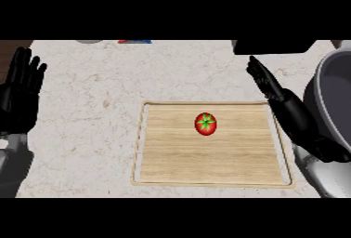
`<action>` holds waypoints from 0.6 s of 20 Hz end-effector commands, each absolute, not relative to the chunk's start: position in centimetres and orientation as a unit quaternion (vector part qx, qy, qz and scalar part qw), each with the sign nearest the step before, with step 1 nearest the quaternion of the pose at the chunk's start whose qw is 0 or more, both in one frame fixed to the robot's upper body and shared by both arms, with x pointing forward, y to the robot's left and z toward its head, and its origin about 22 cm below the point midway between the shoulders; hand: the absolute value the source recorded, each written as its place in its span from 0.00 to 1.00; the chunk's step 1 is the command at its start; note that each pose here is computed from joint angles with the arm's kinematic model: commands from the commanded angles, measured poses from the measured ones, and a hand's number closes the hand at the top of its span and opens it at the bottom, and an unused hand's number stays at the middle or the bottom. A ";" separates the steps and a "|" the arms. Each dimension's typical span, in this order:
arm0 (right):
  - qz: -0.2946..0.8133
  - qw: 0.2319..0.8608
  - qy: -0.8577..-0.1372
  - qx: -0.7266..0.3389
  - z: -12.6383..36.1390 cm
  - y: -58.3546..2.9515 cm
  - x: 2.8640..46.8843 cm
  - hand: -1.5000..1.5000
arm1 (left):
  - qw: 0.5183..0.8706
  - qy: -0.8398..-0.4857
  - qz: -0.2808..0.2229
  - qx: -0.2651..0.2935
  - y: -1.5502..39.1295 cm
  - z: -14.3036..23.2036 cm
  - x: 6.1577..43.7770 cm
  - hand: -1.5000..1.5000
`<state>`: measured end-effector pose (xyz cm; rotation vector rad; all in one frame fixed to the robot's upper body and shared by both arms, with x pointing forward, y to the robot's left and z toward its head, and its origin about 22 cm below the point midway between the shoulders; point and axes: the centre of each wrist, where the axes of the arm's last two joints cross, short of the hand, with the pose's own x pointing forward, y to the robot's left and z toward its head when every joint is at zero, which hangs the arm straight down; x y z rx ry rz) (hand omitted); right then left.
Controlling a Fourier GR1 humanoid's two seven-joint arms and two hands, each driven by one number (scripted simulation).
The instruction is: Pick the tomato from the tray and place it in the pot
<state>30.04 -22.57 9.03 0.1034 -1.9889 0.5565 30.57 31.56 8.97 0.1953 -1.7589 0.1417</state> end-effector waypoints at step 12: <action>0.376 0.440 -0.814 0.052 11.5 -34.5 36.5 0.00 | 0.625 -0.780 0.016 0.031 25.3 8.1 31.5 0.50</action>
